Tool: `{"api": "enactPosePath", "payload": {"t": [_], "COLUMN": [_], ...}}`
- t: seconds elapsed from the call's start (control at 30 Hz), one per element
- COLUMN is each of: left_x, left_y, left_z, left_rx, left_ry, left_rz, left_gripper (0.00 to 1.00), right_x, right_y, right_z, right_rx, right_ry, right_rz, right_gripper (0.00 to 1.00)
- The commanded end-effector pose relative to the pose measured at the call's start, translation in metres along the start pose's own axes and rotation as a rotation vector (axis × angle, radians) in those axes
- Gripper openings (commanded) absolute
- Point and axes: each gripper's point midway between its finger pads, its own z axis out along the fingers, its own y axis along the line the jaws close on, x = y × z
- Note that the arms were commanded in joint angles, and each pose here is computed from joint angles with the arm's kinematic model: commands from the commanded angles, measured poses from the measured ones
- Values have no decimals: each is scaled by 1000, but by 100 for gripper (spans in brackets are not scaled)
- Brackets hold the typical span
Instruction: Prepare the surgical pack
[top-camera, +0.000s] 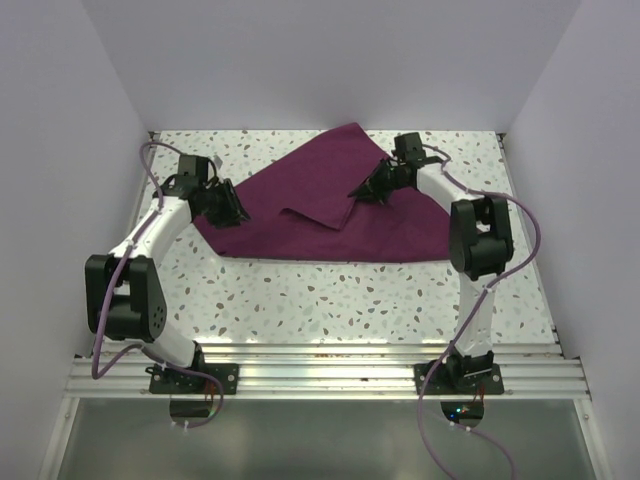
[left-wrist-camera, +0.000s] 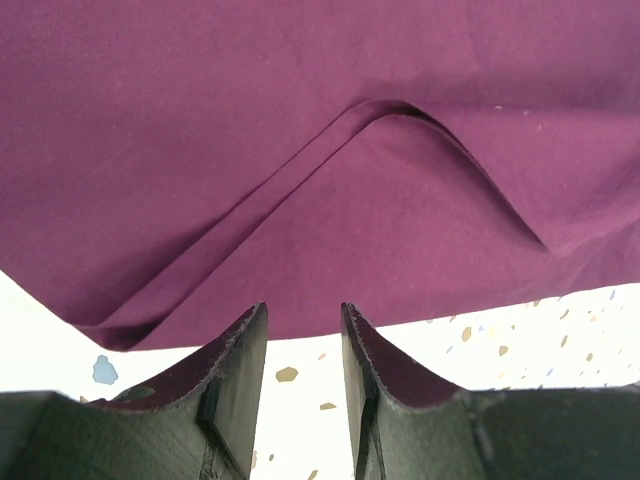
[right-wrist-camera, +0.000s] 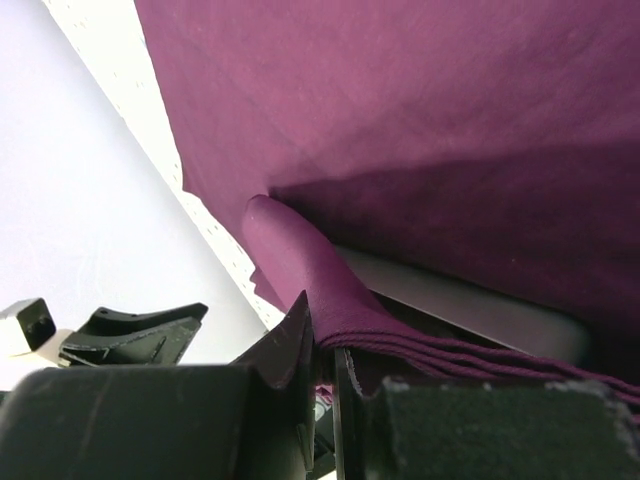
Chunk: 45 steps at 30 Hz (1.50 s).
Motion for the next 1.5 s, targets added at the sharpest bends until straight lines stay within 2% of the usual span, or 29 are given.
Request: {"api": "enactPosePath", "payload": {"t": [0.0,0.13,0.23,0.27,0.37,0.4,0.5,0.7,0.8,0.97,1.1,1.17,1.3,1.47], "left_x": [-13,-14,-14,-13,-13,-12,-12,-10,-10,-9,-9,-15,-31,-56], "left_y": [-7,-6,-7,-6,-5,-5,-6,-5,-4,-5,4,9,12,27], "left_z": [-3,0,2,3,5,6,7,10,11,13,18,19,35,64], "left_rx": [6,2,7,5,4,4,9,11,10,20,-22,-49,-71,-129], "left_ry": [-29,-27,-21,-17,-14,-11,-10,-1,-3,11,31,9,-8,-29], "left_rz": [9,5,-1,-4,-9,-13,-14,-20,-16,9,42,58,62,57], "left_gripper": [39,39,39,39,39,39,39,39,39,40,40,42,43,41], "right_x": [-20,-35,-45,-46,-56,-56,-68,-78,-73,-60,-47,-50,-49,-62], "right_y": [15,11,9,8,14,18,20,20,18,5,-37,-53,-93,-118], "right_z": [-7,0,8,12,21,23,20,12,1,-43,-79,-92,-108,-117], "right_rx": [-63,-64,-63,-59,-79,-90,-79,-54,-26,122,298,339,376,440], "right_ry": [-32,-41,-31,-28,-25,4,-27,-40,-40,-66,-76,-107,-109,-162], "right_rz": [-16,-1,2,0,-21,-27,-52,-89,-157,-306,-397,-392,-283,-258], "right_gripper": [0,0,6,18,35,43,51,54,58,61,61,61,60,52]}}
